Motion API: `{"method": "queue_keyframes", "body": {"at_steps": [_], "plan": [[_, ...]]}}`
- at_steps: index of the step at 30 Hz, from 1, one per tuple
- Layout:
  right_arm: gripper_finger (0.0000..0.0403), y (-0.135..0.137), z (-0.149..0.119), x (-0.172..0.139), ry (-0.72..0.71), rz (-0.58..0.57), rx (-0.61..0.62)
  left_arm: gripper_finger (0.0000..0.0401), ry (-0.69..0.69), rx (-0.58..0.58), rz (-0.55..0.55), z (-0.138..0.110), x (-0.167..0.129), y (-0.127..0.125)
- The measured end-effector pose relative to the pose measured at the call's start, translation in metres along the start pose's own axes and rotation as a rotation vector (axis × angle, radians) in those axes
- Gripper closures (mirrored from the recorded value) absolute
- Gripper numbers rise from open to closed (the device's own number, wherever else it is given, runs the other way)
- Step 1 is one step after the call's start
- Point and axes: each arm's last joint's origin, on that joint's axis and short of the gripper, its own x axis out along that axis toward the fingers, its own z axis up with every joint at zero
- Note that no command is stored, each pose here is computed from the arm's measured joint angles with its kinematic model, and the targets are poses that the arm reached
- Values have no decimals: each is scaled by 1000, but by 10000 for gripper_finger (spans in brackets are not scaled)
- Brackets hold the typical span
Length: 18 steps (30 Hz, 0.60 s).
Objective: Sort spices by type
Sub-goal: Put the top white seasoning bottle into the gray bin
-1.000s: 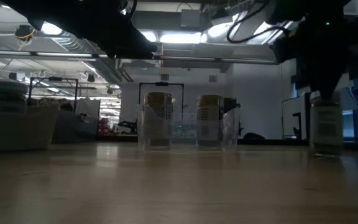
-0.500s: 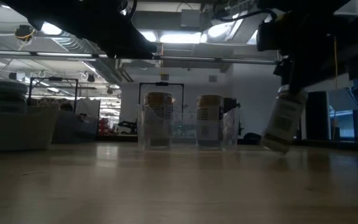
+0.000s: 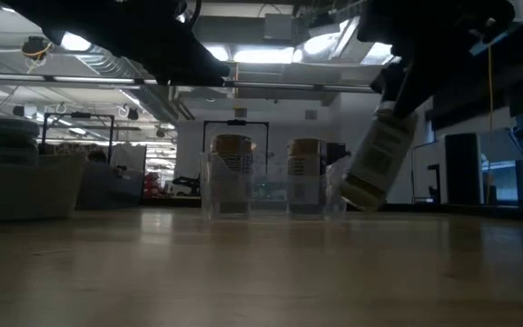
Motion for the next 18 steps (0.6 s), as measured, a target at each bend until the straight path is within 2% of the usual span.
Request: {"method": "queue_keyframes", "body": {"at_steps": [5,11,18], "plan": [[194,12,23,1,35,-33,-60,156,-3,-2,1,0,0,0],[192,19,51,1,158,-60,-86,156,0,-4,1,0,0,0],[193,21,60,14,255,-88,-116,156,8,0,1,-1,0,0]]}}
